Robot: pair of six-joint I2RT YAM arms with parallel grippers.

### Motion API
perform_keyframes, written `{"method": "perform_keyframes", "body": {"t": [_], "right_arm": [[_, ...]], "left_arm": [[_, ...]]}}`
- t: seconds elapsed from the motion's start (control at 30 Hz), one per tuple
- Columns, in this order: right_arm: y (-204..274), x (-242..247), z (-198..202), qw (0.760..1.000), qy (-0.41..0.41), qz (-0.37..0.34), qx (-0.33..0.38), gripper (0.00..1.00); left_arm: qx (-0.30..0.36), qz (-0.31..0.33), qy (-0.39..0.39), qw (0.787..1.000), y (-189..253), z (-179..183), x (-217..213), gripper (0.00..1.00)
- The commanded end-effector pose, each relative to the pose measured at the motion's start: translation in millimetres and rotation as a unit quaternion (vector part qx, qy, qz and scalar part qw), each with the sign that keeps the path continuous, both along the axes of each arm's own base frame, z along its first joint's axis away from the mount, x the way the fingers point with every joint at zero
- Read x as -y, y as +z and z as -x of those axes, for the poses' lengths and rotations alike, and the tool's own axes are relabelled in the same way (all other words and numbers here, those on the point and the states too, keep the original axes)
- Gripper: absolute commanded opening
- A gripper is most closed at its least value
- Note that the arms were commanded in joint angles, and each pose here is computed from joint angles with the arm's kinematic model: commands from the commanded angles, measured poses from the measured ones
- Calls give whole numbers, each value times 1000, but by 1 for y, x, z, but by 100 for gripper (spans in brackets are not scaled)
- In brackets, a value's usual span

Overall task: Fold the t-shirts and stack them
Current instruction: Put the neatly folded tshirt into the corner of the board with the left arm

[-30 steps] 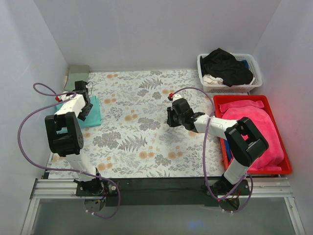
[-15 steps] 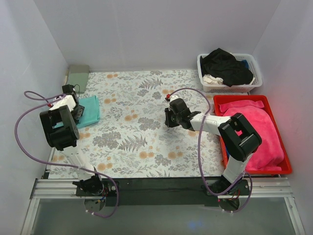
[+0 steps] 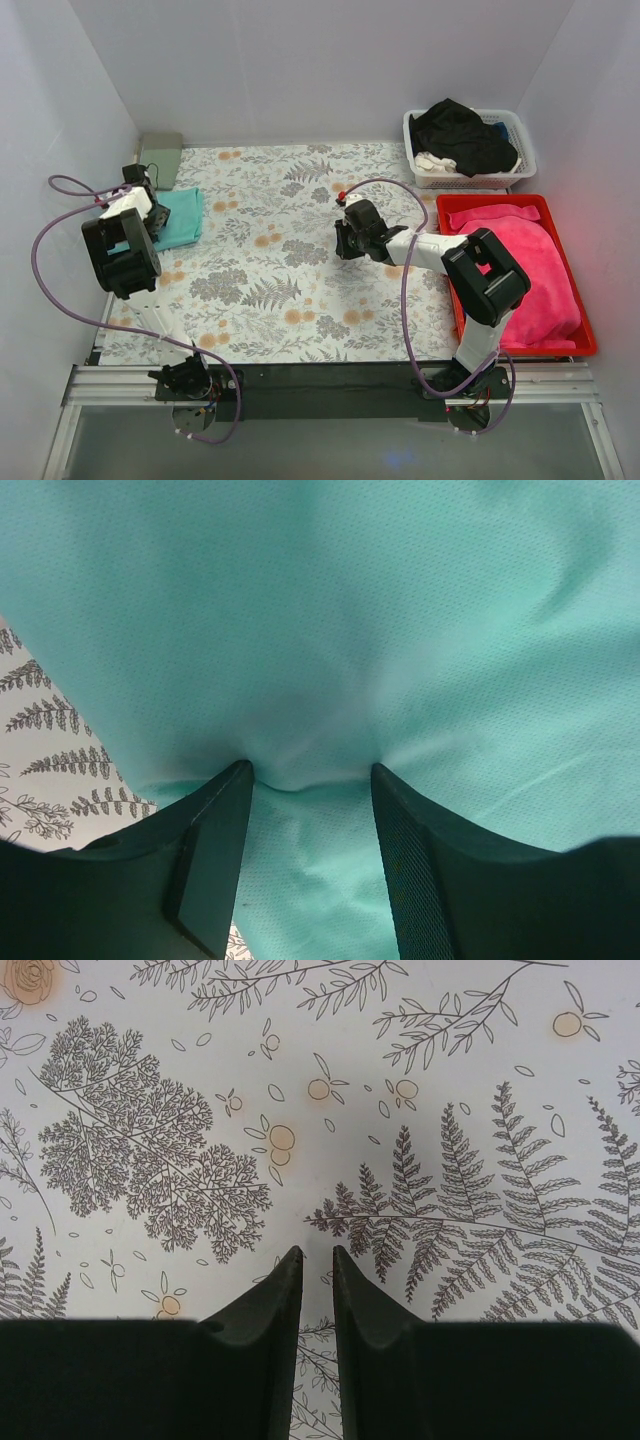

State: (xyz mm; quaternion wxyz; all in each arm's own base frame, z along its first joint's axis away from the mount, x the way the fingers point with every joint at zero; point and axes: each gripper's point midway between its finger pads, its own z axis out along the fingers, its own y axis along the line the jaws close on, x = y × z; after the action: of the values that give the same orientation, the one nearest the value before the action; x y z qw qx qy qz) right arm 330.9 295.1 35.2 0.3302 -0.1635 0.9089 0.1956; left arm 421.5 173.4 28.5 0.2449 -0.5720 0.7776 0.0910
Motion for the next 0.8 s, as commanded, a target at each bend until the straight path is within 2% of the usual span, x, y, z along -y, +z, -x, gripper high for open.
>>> {"method": "perform_keyframes", "body": {"t": [0.0,0.1,0.3,0.47,0.57,0.67,0.7,0.73,0.77], "right_arm": [[12,-13,-9,1000,5,-16,15,24],[12,-13,-8,1000,5,-18,14,24],[15,-14,-6,1000,8,-24,15,25],[17,-11,-5,999,7,-26,19,25],[22,-7,-6,999,-2,-24,29,25],[30,-1,-7,999,-14,-21,43,25],[29,4,-6,999,-19,-15,46,25],[36,7,-6,998,-21,-17,55,25],[38,10,-5,998,-25,-14,60,25]], "left_arm": [[13,22,-18,1000,0,-2,10,49],[31,9,-31,999,20,-7,14,49],[124,-39,-69,989,118,-29,21,53],[178,-55,-113,976,175,-32,37,55],[209,-47,-189,958,194,-36,79,55],[205,-68,-227,950,191,-28,112,59],[220,-77,-258,938,202,-25,136,59],[221,-81,-266,935,200,-21,145,60],[222,-79,-289,928,196,-17,169,71]]}}
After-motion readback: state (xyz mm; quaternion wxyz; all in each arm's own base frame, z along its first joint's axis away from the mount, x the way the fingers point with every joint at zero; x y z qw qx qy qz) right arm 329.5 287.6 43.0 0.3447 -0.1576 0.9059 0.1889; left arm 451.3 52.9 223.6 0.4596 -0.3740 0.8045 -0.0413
